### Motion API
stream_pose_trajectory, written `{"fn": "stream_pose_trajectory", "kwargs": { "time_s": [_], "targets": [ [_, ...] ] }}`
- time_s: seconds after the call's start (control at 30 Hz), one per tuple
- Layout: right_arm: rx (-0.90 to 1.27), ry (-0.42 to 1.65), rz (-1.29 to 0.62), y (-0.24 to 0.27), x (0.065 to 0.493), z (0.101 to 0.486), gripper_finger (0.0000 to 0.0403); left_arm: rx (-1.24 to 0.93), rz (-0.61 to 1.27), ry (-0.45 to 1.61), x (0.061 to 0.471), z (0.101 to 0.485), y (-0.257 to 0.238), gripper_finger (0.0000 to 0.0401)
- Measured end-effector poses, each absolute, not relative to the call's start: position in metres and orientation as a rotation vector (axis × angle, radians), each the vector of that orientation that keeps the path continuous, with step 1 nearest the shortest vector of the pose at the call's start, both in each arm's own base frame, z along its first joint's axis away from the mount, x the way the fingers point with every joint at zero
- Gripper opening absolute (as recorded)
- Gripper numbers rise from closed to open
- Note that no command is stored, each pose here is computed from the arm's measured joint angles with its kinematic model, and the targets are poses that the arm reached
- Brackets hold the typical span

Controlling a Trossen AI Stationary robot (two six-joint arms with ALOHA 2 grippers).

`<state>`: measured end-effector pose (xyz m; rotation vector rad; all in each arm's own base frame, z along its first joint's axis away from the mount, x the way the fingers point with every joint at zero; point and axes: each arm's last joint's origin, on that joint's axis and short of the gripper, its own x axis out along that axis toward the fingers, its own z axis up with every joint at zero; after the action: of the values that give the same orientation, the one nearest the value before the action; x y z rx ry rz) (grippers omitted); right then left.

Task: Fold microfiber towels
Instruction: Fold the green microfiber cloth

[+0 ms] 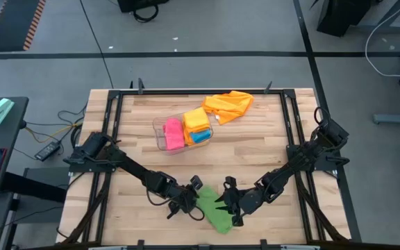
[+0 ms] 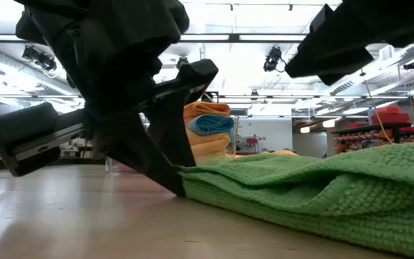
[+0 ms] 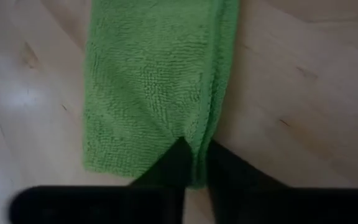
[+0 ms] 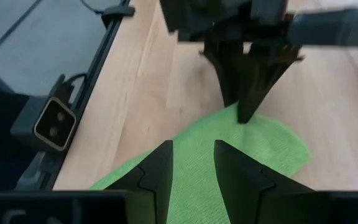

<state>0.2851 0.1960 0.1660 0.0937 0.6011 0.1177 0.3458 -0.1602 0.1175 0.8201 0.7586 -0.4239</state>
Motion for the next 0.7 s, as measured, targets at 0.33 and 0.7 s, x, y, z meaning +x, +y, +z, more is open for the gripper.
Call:
{"fn": "stream_pose_trajectory", "kwargs": {
  "time_s": [0.33, 0.7],
  "targets": [
    [0.111, 0.579, 0.067, 0.194, 0.300, 0.143, 0.0126, 0.787, -0.408, 0.786, 0.338, 0.138, -0.161, 0.0015],
    [0.129, 0.571, 0.065, 0.193, 0.316, 0.147, 0.0186, 0.806, -0.408, 0.848, 0.339, 0.161, -0.170, 0.0015]
  ]
}}
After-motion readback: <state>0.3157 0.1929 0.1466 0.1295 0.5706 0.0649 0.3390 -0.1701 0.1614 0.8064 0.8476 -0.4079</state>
